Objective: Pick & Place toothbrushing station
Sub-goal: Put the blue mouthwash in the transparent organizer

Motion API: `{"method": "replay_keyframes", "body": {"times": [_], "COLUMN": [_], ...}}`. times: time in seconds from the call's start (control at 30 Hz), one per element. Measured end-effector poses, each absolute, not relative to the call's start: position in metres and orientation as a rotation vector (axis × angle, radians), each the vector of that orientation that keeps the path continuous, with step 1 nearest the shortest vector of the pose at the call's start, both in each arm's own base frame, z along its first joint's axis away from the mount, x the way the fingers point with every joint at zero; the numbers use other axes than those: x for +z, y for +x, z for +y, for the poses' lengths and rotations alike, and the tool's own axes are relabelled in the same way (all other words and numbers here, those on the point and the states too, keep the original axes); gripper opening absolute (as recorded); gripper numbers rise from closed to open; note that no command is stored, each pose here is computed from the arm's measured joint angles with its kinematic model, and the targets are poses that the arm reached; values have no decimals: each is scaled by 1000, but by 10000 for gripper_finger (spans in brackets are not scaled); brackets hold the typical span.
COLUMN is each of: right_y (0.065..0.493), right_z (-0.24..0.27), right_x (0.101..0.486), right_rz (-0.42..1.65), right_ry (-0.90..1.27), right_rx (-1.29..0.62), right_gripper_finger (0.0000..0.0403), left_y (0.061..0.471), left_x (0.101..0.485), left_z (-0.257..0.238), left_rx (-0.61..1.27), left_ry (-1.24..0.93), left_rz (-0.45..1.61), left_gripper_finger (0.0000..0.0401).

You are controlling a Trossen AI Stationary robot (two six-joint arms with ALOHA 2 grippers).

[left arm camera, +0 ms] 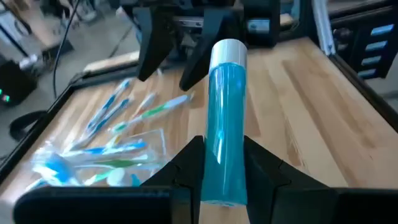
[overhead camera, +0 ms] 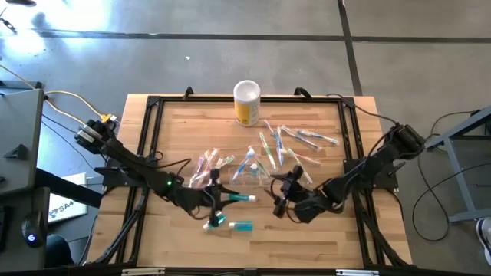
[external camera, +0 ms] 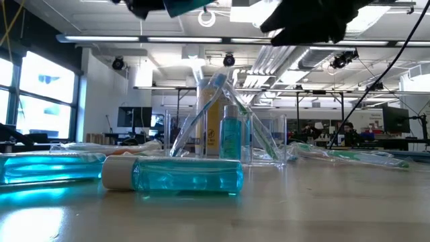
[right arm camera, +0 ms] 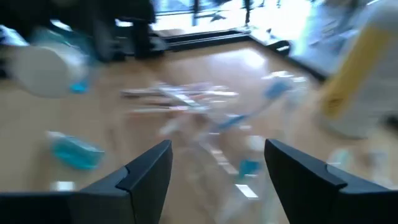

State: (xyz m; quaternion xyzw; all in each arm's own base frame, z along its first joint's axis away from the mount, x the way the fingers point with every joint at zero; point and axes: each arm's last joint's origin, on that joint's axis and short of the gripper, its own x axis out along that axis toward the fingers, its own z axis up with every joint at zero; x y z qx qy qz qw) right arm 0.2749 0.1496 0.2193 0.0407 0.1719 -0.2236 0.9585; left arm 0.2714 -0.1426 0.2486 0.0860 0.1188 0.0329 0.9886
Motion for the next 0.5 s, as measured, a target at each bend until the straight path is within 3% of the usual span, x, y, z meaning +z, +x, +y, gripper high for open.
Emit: {"method": "replay_keyframes", "body": {"times": [0.2, 0.5], "right_y": [287, 296], "right_z": [144, 137], "right_x": [216, 219], "right_rz": [406, 380], "right_ry": [127, 88], "right_rx": [-324, -281], "right_gripper_finger": [248, 248], "left_y": [253, 247], "left_x": [222, 223], "left_z": [-133, -133], "left_rx": [-7, -128], "left_ry": [32, -27], "left_rz": [36, -105], "left_gripper_finger": [71, 71]}}
